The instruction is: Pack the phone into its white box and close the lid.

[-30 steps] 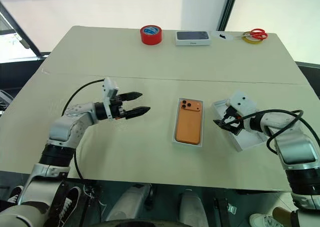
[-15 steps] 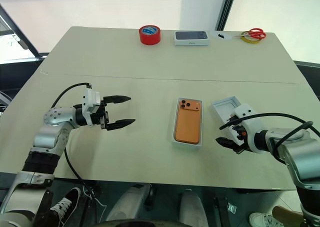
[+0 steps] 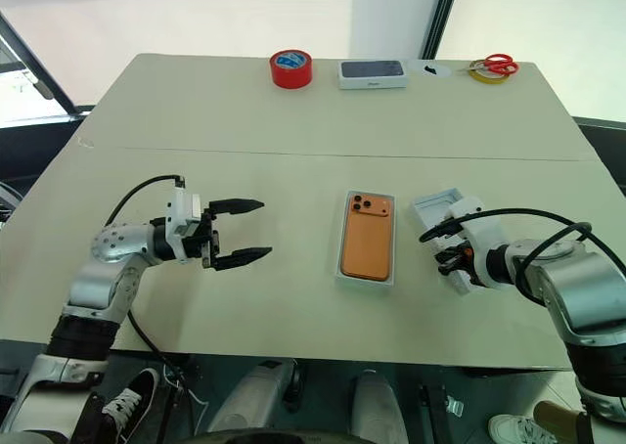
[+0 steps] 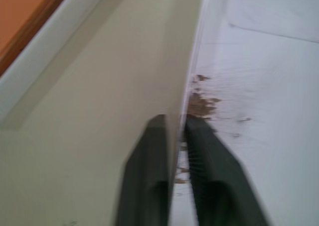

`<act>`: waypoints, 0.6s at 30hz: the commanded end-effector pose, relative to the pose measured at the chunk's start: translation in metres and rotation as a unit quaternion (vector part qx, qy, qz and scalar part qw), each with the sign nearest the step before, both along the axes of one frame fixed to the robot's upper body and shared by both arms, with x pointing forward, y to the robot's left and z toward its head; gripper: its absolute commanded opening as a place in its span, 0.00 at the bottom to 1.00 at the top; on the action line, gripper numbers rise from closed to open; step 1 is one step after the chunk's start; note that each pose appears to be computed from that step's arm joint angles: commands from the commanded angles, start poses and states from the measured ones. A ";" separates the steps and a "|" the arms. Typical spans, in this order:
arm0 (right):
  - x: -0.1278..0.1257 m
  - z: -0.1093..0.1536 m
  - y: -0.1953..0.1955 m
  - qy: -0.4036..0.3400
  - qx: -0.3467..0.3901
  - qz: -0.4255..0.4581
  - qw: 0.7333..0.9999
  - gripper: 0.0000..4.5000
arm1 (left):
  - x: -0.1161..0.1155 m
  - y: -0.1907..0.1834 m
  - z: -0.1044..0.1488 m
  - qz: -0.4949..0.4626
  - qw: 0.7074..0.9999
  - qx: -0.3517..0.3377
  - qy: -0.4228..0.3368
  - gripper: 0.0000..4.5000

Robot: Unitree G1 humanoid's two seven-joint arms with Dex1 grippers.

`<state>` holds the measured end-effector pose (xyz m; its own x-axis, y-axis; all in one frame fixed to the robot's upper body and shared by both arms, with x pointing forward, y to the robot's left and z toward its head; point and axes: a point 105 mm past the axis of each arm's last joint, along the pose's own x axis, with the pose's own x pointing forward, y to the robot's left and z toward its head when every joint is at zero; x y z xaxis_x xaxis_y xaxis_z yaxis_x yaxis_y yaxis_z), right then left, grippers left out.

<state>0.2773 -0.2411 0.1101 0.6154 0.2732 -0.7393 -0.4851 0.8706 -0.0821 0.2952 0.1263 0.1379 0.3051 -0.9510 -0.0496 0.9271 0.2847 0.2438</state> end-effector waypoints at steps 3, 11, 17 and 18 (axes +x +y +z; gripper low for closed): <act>0.012 0.006 0.000 -0.027 0.007 -0.008 1.000 0.00 | 0.004 0.007 0.013 0.027 0.999 -0.020 -0.008 1.00; 0.068 0.083 0.018 -0.219 0.125 -0.041 0.967 0.00 | 0.021 0.006 0.019 0.059 0.996 -0.063 0.033 0.39; 0.067 0.113 0.075 -0.266 0.280 0.005 0.922 0.00 | 0.021 -0.003 0.019 0.056 0.994 -0.077 0.050 0.01; 0.064 0.119 0.087 -0.273 0.303 0.024 0.913 0.00 | 0.021 -0.004 0.020 0.057 0.994 -0.076 0.046 0.01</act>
<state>0.3484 -0.1644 0.1924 0.8317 0.5284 -0.1706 -0.4954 0.8449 0.2017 0.3188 0.1259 0.1446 0.4281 -0.9034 0.0258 0.9003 0.4288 0.0748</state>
